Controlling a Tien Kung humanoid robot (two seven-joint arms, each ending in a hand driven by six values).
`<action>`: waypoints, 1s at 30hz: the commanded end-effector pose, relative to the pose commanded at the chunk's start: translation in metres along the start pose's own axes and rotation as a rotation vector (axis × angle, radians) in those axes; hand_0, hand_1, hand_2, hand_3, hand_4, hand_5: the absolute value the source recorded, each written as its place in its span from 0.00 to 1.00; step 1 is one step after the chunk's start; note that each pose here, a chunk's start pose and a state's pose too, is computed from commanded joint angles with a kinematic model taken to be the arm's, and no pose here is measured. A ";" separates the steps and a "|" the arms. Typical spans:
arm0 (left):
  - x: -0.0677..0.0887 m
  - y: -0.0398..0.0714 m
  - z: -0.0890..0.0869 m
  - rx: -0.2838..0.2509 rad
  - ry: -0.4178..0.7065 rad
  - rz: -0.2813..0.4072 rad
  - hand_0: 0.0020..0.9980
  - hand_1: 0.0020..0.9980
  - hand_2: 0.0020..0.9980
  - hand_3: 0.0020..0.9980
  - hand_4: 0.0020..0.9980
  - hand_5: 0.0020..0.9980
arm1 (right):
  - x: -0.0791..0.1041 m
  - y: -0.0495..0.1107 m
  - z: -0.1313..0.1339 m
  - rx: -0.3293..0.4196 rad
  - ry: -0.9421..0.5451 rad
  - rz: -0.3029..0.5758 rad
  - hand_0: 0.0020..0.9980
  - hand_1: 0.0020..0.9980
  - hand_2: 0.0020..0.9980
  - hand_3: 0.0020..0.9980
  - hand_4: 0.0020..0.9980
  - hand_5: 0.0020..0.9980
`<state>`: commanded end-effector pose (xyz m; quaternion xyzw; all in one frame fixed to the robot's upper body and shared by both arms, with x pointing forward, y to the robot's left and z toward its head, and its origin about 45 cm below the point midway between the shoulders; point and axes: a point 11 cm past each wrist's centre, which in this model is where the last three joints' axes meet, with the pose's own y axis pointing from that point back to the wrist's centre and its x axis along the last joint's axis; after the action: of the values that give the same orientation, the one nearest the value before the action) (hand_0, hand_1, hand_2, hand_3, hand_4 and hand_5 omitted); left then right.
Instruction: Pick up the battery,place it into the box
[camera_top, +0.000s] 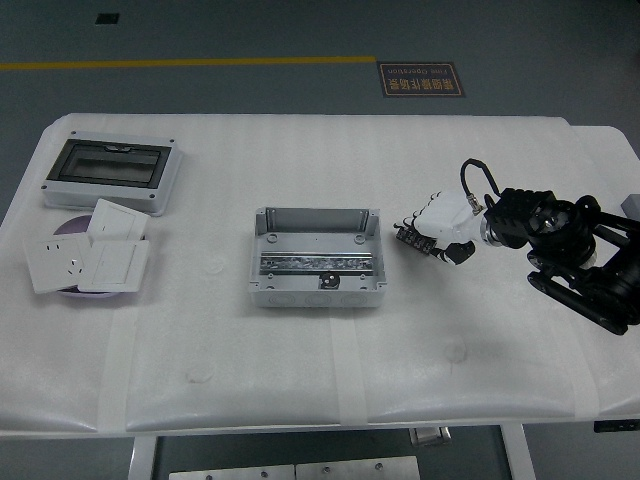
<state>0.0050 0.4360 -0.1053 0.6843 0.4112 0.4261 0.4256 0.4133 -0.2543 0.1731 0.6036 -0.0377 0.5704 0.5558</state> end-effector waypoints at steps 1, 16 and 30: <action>0.000 0.000 0.000 -0.001 0.000 0.000 0.68 0.68 0.58 0.64 0.63 0.33 | 0.000 0.000 0.000 0.000 -0.001 0.002 0.85 0.73 0.84 0.96 0.47 0.05; 0.001 0.000 -0.001 0.004 -0.002 0.005 0.68 0.68 0.58 0.64 0.62 0.33 | 0.011 0.005 0.009 -0.019 -0.001 0.027 0.84 0.72 0.83 0.95 0.45 0.07; -0.001 -0.001 -0.005 0.013 -0.004 0.000 0.68 0.68 0.58 0.64 0.62 0.33 | 0.012 0.008 0.016 -0.038 -0.034 0.033 0.83 0.72 0.82 0.94 0.44 0.08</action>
<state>-0.0001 0.4363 -0.1053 0.6880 0.4129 0.4220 0.4219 0.4223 -0.2613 0.1916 0.6019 -0.0681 0.5681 0.5572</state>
